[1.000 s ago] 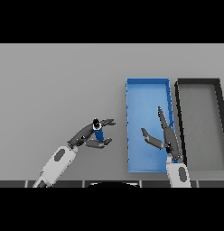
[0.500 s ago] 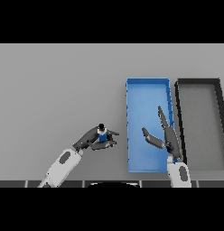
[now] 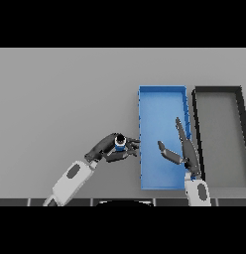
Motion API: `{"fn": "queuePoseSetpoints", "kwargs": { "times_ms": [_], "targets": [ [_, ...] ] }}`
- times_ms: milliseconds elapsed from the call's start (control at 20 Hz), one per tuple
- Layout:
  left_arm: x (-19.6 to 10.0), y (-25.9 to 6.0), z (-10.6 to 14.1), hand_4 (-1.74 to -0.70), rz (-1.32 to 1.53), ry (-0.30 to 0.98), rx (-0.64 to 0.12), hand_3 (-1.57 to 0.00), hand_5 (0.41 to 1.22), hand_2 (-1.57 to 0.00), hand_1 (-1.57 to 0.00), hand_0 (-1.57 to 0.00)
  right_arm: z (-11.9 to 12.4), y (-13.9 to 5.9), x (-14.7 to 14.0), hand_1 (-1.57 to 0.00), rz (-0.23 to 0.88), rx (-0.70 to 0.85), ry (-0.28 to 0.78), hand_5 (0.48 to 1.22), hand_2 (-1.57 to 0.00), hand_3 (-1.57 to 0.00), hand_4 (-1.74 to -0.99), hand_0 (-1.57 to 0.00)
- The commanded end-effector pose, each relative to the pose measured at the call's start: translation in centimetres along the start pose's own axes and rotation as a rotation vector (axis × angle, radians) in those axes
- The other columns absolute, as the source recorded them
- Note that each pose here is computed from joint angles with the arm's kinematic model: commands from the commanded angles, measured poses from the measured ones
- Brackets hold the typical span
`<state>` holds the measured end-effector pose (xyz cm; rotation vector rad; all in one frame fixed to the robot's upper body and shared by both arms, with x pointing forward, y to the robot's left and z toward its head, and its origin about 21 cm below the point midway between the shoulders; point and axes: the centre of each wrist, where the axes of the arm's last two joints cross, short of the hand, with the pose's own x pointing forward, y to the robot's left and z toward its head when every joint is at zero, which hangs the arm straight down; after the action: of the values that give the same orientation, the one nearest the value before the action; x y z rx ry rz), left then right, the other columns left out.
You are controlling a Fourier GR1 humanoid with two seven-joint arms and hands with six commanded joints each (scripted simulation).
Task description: Pick up the blue pipe and place it into the blue bin.
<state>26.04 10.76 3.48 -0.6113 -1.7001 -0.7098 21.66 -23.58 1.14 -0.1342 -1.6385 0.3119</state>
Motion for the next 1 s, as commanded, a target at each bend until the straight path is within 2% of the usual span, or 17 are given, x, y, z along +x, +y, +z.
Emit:
{"fn": "queuePoseSetpoints", "kwargs": {
  "times_ms": [0,250,400,500,550,600,700,850,950],
  "targets": [
    [0.4,0.0,0.0,-1.74,-0.007,0.005,-0.001,-1.49,1.216,-1.56,-1.56,-1.56,-0.1,0.0,0.1,0.0,0.007,-0.003,-0.003,0.601,0.0,0.0,-1.144,0.0],
    [0.8,-0.4,-0.3,-1.74,-0.032,0.049,-0.017,-1.5,1.219,-1.57,-1.57,-1.57,0.3,-0.2,0.3,0.0,0.01,-0.001,-0.027,0.605,0.0,0.0,-1.127,0.0],
    [0.7,-0.2,0.1,-1.74,-0.039,0.061,-0.026,-1.5,1.219,-1.57,-1.57,-1.57,0.6,0.0,0.4,0.0,-0.007,0.001,0.003,0.605,0.0,0.0,-1.178,0.0],
    [0.9,-0.3,0.0,-1.74,-0.044,0.05,-0.027,-1.49,1.219,-1.57,-1.57,-1.57,0.9,-0.3,0.4,0.0,-0.019,-0.004,0.011,0.605,0.0,0.0,-1.176,0.0],
    [1.0,0.1,-0.1,-1.74,-0.048,0.052,-0.02,-1.5,1.22,-1.57,-1.57,-1.57,0.8,-0.3,0.8,0.0,-0.049,0.013,-0.024,0.615,0.0,0.0,-1.186,0.0],
    [0.8,0.2,0.1,-1.74,-0.052,0.056,-0.026,-1.5,1.22,-1.57,-1.57,-1.57,0.6,-0.7,1.4,0.0,-0.091,0.036,-0.07,0.622,0.0,0.0,-1.196,0.0],
    [0.9,0.1,-0.1,-1.74,-0.048,0.061,-0.024,-1.5,1.22,-1.57,-1.57,-1.57,0.5,-2.0,2.7,0.0,-0.206,0.138,-0.137,0.589,0.0,0.0,-1.212,0.0],
    [0.8,-0.2,0.0,-1.74,-0.048,0.059,-0.042,-1.49,1.221,-1.57,-1.57,-1.57,-0.5,-3.9,6.4,0.0,-0.23,0.327,-0.198,0.537,0.0,0.0,-1.282,0.0],
    [1.4,-0.2,0.0,-1.74,-0.054,0.044,-0.036,-1.49,1.221,-1.57,-1.57,-1.57,-1.3,-4.1,9.1,0.0,-0.198,0.445,-0.209,0.5,0.0,0.0,-1.314,0.0]
  ]
}}
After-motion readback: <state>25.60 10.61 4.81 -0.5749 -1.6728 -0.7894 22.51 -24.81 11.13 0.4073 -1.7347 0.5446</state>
